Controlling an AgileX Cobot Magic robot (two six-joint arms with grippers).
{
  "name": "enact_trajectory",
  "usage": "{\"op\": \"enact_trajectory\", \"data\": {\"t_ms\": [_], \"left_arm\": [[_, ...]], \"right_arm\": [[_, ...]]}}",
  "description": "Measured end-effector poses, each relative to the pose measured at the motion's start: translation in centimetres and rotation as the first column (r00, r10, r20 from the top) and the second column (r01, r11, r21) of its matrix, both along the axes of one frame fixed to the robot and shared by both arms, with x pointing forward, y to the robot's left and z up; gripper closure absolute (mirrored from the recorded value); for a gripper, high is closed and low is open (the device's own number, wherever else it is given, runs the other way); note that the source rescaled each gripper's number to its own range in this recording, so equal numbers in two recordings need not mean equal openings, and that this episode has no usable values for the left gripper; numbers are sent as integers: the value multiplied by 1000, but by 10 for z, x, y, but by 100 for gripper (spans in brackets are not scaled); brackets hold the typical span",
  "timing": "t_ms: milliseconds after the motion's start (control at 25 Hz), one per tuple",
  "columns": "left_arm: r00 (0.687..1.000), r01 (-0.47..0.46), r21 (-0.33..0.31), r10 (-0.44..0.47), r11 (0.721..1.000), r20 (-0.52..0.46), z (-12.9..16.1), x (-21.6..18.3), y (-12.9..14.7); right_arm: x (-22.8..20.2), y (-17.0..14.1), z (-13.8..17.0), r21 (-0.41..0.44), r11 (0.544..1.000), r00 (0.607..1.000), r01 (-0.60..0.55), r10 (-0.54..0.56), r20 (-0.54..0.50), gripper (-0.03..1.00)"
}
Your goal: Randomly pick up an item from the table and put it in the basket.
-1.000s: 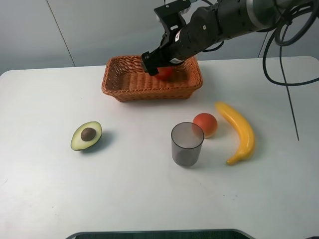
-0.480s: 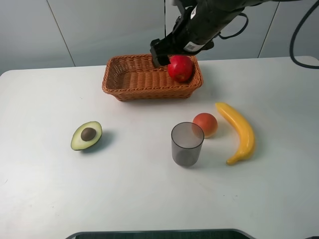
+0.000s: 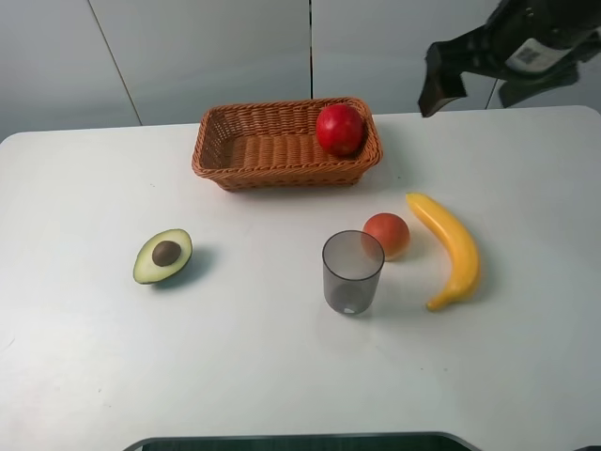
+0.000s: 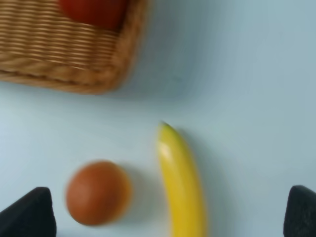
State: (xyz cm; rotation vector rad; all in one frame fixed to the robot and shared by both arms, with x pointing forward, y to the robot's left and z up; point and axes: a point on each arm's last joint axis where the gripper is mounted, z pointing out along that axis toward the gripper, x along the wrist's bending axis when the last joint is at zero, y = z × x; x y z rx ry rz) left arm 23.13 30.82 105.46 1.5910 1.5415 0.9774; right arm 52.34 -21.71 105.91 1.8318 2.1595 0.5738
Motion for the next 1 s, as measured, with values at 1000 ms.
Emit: {"op": "enact_trajectory", "data": {"t_ms": [1000], "left_arm": [[1000, 0, 0, 0, 1000, 0, 0, 0, 0]], "right_arm": [[-216, -70, 46, 69, 995, 920, 68, -89, 383, -3]]}}
